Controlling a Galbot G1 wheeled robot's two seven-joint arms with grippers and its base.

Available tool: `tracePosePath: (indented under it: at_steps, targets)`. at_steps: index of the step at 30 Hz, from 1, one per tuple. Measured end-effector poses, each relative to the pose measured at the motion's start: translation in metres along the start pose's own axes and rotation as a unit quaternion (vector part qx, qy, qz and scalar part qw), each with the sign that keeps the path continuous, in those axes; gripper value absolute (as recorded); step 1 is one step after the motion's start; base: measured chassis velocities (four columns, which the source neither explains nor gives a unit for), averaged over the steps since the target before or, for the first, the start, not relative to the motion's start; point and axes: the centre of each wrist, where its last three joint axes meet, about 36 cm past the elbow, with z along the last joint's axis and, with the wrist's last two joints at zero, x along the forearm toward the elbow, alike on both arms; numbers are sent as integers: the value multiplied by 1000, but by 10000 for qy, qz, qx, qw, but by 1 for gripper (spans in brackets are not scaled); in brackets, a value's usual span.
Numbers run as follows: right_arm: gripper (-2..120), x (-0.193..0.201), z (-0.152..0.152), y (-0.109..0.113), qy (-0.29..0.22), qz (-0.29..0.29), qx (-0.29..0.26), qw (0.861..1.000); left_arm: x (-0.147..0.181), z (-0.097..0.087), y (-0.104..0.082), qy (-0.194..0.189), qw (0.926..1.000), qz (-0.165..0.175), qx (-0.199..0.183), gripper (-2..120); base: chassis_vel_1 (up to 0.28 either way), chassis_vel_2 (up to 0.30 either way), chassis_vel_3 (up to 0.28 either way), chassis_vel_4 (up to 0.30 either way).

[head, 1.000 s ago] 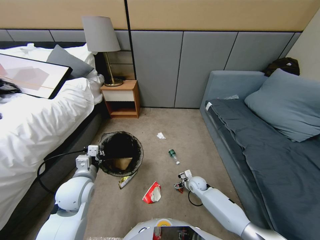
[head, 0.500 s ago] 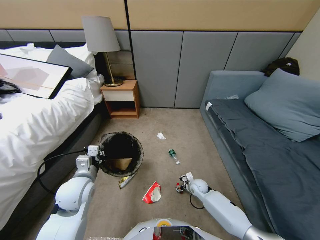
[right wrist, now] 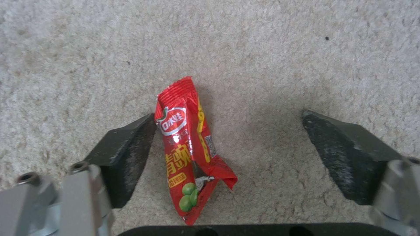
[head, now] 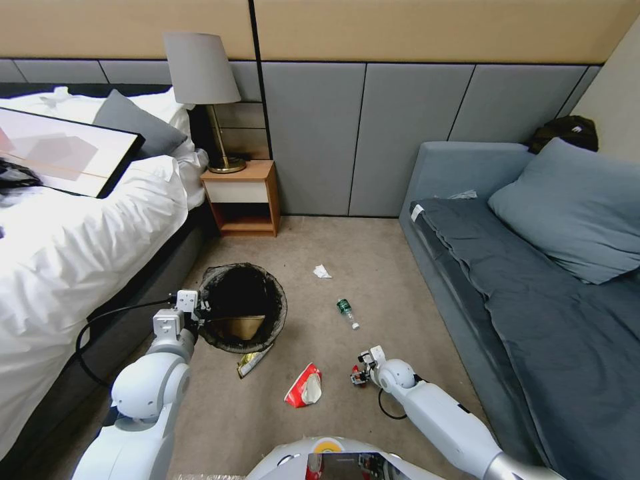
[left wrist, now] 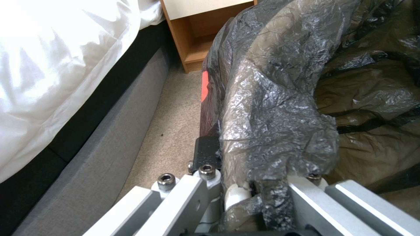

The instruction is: Pick up the trash bin, then pick up the garbage from the floor and place it into the trash bin.

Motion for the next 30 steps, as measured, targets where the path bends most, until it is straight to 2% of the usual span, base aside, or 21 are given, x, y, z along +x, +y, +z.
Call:
tracePosePath:
  at_steps: [8,14,30]
  targets:
    - [78,1,3,1,19,10,58,10000,-1,-1,0,-12,10000,-5,6,1,0,0,0,0]
    - [65,3,5,4,26,-30,73,10000,-2,-1,0,-19,10000,-8,12,1,0,0,0,0]
    - [64,0,8,11,63,-52,112,9999,-3,-1,0,-16,10000,4,30,1,0,0,0,0]
